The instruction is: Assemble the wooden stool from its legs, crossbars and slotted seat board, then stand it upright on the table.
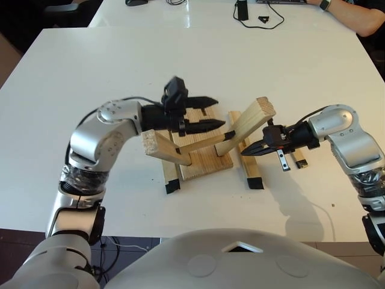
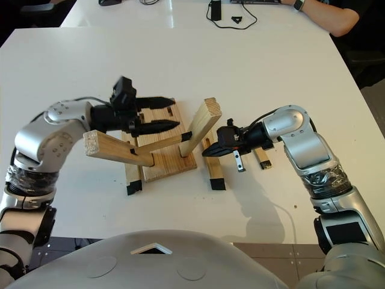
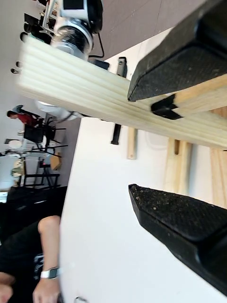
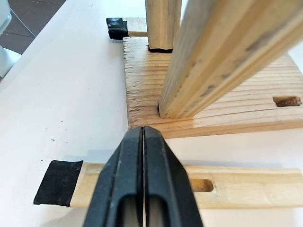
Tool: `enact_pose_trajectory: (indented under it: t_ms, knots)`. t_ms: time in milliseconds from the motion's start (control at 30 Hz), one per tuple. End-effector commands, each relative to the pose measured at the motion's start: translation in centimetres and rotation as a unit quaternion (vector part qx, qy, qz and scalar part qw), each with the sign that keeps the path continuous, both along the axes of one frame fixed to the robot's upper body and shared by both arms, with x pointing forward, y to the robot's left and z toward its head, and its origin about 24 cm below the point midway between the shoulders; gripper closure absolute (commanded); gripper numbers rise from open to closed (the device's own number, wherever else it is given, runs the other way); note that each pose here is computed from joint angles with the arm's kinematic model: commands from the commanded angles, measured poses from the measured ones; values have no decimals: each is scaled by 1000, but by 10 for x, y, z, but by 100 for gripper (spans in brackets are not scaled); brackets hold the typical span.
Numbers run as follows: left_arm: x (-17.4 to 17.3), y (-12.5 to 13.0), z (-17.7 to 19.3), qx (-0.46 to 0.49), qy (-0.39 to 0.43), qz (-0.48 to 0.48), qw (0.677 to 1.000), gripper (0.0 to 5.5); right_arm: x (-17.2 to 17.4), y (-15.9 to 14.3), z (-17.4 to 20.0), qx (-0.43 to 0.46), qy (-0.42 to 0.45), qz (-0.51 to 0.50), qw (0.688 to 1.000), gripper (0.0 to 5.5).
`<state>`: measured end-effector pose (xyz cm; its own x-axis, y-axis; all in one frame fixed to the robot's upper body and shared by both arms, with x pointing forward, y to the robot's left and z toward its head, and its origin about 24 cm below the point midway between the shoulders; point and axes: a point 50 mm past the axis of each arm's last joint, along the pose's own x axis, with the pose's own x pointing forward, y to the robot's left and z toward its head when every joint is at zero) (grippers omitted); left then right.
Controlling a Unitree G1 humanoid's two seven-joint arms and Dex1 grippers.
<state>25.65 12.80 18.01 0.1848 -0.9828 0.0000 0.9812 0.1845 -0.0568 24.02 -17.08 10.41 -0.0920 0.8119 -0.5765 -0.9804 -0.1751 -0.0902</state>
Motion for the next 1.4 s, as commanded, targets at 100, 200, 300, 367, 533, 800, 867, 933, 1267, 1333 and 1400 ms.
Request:
enact_pose_trajectory:
  t_ms: [100, 200, 300, 367, 533, 800, 867, 933, 1267, 1333, 1400]
  knots:
    - [3, 18, 40, 21, -81, 20, 996, 227, 0, -9, 5, 9, -11, -32, 999, 549]
    - [1, 67, 34, 93, -86, 102, 987, 227, 4, -22, 13, 14, -32, -73, 997, 549]
    - [-20, 120, 7, 177, -48, 171, 968, 201, 6, -36, 27, 55, -59, -129, 988, 550]
    - [-41, 134, -11, 202, -14, 175, 964, 170, 4, -44, 37, 84, -62, -160, 982, 550]
    - [-92, 122, -25, 180, 50, 101, 977, 219, 0, -55, 50, 101, -62, -186, 975, 550]
    - [-99, 103, -29, 159, 41, 97, 982, 238, 3, -40, 59, 133, -55, -167, 975, 550]
    - [-96, 102, -29, 158, 38, 97, 982, 238, 4, -35, 58, 134, -52, -158, 977, 550]
    - [-95, 99, -29, 161, 34, 89, 982, 238, 4, -30, 58, 137, -47, -144, 979, 550]
    - [-94, 67, -31, 162, 18, 26, 986, 238, -2, -6, 62, 157, -16, -80, 984, 550]
    - [-90, 65, -32, 168, 18, 27, 985, 238, -3, -2, 62, 159, -13, -73, 985, 550]
    - [-85, 63, -34, 174, 16, 29, 984, 238, -3, 1, 62, 161, -10, -66, 985, 550]
